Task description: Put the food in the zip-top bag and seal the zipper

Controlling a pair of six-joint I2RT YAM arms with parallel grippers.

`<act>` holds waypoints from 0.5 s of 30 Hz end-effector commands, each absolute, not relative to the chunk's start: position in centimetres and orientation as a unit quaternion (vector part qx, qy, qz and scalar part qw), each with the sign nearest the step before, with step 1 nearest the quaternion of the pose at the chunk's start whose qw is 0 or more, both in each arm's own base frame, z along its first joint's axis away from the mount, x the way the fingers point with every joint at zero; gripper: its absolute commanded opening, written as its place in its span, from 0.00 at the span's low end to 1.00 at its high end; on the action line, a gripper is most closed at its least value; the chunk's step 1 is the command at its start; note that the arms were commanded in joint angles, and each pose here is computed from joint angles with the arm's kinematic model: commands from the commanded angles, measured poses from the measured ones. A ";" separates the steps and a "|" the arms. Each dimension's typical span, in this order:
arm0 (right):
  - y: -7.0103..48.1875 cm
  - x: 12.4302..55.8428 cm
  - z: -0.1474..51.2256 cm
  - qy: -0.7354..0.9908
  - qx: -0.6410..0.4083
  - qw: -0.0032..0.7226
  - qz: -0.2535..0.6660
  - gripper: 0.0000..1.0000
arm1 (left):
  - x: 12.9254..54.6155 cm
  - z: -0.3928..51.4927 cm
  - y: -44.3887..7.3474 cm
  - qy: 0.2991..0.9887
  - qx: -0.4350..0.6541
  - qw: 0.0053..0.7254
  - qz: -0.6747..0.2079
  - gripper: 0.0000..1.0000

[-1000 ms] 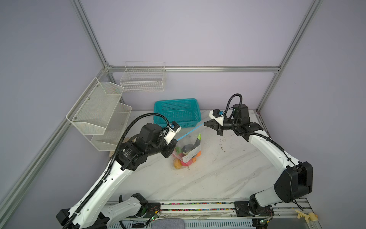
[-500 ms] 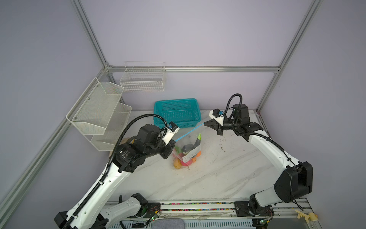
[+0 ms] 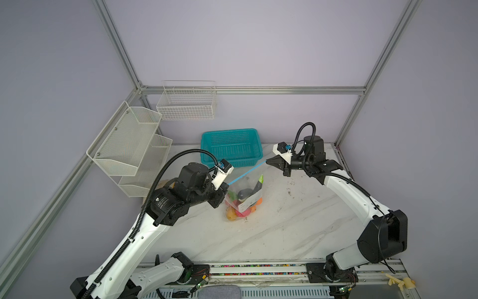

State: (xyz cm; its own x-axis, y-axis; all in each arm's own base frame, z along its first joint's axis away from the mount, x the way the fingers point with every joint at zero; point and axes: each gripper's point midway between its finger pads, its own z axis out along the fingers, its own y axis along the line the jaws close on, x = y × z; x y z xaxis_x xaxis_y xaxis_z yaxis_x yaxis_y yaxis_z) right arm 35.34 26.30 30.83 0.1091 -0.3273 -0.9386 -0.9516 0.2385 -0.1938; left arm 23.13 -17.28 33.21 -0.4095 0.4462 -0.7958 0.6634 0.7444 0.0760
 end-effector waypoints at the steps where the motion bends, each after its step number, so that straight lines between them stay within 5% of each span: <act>1: 25.5 37.0 31.6 0.601 -0.526 0.536 0.273 0.00 | 22.2 32.7 -16.1 0.840 0.322 0.419 -0.121 0.09; 4: 25.8 36.8 31.9 0.598 -0.528 0.537 0.276 0.00 | 22.3 32.7 -16.6 0.839 0.323 0.418 -0.131 0.18; 9: 27.2 35.7 32.4 0.585 -0.535 0.542 0.279 0.00 | 23.7 33.1 -17.8 0.855 0.293 0.401 -0.150 0.70; 15: 28.2 35.6 32.1 0.590 -0.535 0.538 0.276 0.00 | 24.6 35.4 -19.5 0.868 0.263 0.378 -0.188 0.78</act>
State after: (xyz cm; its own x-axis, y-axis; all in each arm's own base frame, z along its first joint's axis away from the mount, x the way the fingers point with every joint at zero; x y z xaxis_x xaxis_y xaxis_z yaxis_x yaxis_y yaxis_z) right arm 35.44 27.75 30.85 0.1194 -0.3472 -0.9301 -0.9392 0.2643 -0.2192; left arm 25.00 -19.03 30.93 -0.5925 0.4086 -0.6943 0.6074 0.7927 -0.0519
